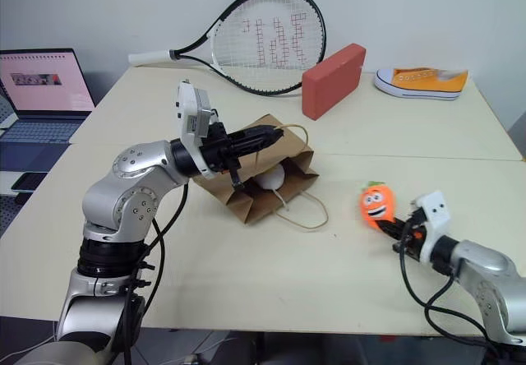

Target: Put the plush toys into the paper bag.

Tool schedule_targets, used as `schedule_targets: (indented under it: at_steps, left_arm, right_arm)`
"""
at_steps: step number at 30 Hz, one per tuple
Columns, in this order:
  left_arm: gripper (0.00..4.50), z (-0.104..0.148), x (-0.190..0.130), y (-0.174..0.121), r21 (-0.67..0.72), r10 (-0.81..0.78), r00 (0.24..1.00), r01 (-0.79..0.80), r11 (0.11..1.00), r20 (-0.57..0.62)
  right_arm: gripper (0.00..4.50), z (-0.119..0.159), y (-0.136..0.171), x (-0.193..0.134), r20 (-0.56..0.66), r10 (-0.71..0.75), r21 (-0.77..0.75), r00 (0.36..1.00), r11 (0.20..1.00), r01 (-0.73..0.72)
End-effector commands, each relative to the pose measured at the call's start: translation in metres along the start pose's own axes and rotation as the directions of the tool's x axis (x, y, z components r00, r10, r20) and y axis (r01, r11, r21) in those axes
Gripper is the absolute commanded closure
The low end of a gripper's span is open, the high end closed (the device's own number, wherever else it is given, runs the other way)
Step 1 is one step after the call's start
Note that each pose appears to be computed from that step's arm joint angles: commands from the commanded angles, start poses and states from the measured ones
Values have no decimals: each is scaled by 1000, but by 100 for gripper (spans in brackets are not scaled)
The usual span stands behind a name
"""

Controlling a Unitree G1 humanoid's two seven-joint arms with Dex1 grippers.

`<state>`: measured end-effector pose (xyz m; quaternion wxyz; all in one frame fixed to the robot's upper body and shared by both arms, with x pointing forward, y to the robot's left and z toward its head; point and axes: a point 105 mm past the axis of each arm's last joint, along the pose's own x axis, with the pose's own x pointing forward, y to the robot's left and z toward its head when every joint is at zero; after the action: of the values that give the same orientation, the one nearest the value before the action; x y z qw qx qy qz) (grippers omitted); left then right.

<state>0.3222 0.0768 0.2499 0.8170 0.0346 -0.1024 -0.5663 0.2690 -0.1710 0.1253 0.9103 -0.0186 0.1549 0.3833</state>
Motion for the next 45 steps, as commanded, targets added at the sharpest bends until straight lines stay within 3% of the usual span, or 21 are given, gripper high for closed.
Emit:
schedule_targets:
  at_steps: [1, 5, 12, 20, 27, 34, 43, 45]
  left_arm:
    - [450, 19, -2, -5, 28, -33, 999, 32, 999, 41]
    - [450, 22, -6, -7, 8, -44, 998, 44, 999, 41]
    - [450, 25, -6, -16, -2, -81, 996, 81, 997, 42]
    - [450, 26, -10, -26, -20, -121, 993, 121, 992, 20]
    - [450, 24, -14, -26, -24, -118, 993, 118, 993, 1]
    - [450, 22, -9, -26, -25, -114, 994, 114, 993, 2]
    - [450, 18, -6, -30, -32, -132, 991, 132, 991, -2]
    - [450, 18, -6, -30, -31, -132, 991, 132, 991, -3]
  right_arm:
    - [448, 20, 28, 9, 17, 127, -47, 992, 991, -126]
    - [448, 31, 52, 38, -2, 238, -40, 971, 971, -237]
    - [448, 34, 69, 77, -20, 312, 6, 950, 950, -312]
    - [448, 46, 57, 116, 25, 241, 105, 970, 965, -242]
    - [448, 63, 52, 130, 82, 200, 178, 976, 961, -212]
    - [448, 70, 76, 139, 96, 270, 149, 958, 948, -282]
    - [448, 75, 85, 157, 115, 229, 167, 967, 955, -246]
    - [383, 76, 83, 160, 119, 203, 161, 972, 962, -220]
